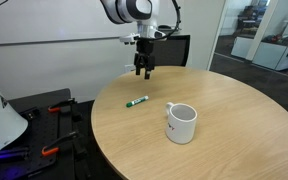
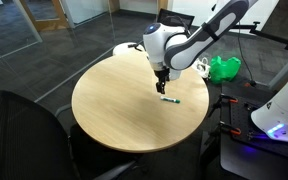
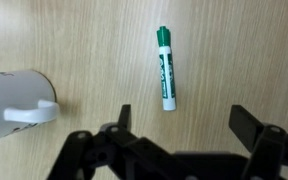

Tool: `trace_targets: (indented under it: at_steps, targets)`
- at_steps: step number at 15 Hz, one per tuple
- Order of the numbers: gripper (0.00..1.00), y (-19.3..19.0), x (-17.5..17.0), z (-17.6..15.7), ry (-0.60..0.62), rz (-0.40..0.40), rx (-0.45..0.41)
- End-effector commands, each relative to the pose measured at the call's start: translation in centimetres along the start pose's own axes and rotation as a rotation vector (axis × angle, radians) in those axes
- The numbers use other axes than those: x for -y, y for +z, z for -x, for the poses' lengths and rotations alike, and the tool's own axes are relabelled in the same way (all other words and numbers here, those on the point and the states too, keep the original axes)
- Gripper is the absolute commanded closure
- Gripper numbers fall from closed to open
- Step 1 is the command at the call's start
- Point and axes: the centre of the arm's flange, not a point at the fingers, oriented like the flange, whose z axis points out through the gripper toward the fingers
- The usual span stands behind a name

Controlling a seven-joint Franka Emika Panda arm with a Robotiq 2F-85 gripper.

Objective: Pick up the marker from the cup and put it on the table

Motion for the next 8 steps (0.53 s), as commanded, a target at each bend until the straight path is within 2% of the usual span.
trace_targets:
  at_steps: [1, 8]
  targets:
    - [0.00, -0.24, 0.02, 0.41, 0.000, -0.004, -0.009]
    - [0.00, -0.54, -0.04, 1.33, -0.001, -0.009, -0.020]
